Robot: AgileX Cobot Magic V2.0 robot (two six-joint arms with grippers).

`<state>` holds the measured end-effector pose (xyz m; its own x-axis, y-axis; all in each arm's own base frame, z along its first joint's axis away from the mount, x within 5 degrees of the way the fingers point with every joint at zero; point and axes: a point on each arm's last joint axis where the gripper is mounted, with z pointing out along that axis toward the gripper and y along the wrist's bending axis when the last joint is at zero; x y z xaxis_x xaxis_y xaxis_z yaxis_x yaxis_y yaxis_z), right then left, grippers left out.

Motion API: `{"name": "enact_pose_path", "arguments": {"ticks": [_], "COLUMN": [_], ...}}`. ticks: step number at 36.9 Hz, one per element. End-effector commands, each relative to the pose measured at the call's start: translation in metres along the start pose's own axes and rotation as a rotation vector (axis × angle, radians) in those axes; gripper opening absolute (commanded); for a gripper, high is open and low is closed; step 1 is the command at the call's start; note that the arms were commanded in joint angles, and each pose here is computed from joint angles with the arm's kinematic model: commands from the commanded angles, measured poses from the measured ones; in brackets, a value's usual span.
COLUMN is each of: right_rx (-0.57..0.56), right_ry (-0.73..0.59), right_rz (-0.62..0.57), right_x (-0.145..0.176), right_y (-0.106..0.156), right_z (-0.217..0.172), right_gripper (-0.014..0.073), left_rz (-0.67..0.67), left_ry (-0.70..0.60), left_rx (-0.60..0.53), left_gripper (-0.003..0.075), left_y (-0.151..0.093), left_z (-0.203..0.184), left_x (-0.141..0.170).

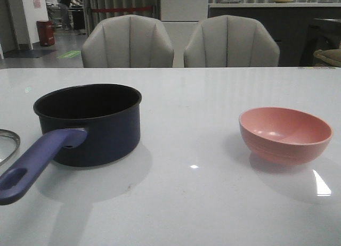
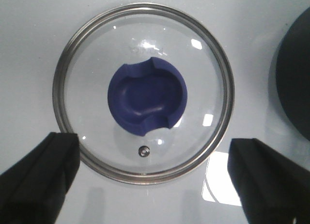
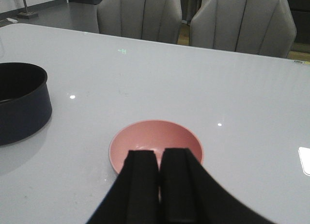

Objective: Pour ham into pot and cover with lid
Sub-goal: 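Release the bowl and withdraw the right gripper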

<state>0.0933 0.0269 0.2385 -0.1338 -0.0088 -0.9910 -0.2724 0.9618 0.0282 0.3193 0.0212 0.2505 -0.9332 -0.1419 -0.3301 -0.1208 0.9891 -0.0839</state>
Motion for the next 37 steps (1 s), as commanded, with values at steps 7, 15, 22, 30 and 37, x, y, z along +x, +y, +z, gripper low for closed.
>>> {"name": "enact_pose_path", "arguments": {"ticks": [7, 15, 22, 30, 37], "right_rx": [0.017, 0.017, 0.017, 0.017, 0.017], "right_ry": [-0.097, -0.097, -0.096, -0.094, -0.094], "right_rz": [-0.001, -0.001, -0.001, -0.001, -0.001], "right_x": [-0.016, -0.016, -0.016, -0.015, -0.015], "right_y": [-0.001, -0.001, -0.001, -0.001, -0.001], "right_z": [-0.001, -0.001, -0.001, -0.001, -0.001], "right_gripper": [0.0167, 0.0167, 0.0167, 0.0167, 0.0167], "left_rz": [-0.016, -0.018, -0.021, -0.011, -0.011], "left_ry": [-0.026, 0.068, 0.144, 0.152, 0.162], "left_rx": [0.005, 0.002, -0.001, -0.013, -0.013], "left_gripper": [0.0659, 0.0659, 0.0635, 0.0404, 0.0258], "left_y": [-0.001, 0.0, 0.001, 0.002, 0.002], "left_z": [0.016, 0.044, 0.062, 0.064, 0.062], "left_x": [-0.034, -0.043, -0.043, -0.043, -0.042]}}
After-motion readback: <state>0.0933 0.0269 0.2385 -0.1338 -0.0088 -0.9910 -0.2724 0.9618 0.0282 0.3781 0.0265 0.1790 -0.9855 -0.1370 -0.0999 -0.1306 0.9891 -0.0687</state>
